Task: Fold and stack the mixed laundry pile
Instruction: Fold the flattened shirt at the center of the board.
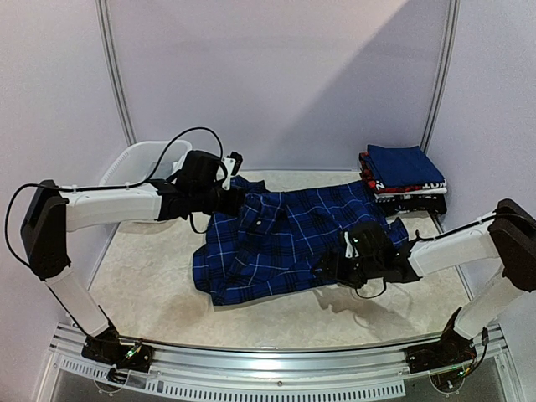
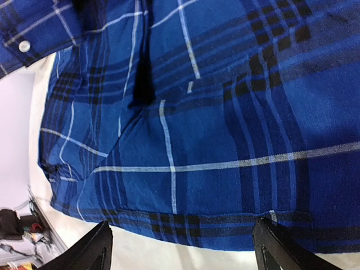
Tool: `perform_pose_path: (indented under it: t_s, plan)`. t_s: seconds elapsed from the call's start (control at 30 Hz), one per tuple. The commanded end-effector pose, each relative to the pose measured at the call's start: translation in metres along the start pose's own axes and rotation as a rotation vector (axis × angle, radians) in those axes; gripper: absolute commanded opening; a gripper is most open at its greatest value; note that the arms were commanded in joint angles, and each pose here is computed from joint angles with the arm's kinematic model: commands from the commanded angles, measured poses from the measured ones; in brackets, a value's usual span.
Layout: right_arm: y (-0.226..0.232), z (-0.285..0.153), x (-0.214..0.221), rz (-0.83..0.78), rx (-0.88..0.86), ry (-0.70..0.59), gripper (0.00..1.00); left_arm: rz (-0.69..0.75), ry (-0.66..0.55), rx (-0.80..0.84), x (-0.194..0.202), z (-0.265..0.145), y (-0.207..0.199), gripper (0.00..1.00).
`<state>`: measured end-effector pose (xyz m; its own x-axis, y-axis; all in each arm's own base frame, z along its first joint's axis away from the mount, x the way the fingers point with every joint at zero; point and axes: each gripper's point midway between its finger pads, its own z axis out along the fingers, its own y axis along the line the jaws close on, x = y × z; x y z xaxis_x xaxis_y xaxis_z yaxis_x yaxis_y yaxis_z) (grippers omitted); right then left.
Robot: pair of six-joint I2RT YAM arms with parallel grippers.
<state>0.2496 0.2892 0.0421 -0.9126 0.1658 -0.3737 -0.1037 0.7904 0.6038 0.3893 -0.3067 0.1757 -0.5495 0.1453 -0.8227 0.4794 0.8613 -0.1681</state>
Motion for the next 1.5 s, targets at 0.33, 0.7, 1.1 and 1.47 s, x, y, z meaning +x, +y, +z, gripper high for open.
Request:
perform_pose_path:
  t_s: [0.33,0.7,1.1,1.47]
  plan:
    - [-0.048,-0.014,0.014,0.380,0.042,-0.159,0.90,-0.006,-0.010,0.011,0.004,-0.007,0.001,0.00]
    - [-0.056,-0.012,0.013,0.476,-0.009,-0.212,0.89,-0.015,-0.009,0.032,0.007,-0.009,-0.002,0.00]
    - [-0.066,-0.003,0.025,0.480,0.030,-0.158,0.73,-0.016,-0.010,0.041,0.009,-0.011,-0.003,0.00]
    - [-0.099,-0.044,0.045,0.454,0.150,-0.159,0.72,-0.016,-0.011,0.052,0.008,-0.011,-0.005,0.00]
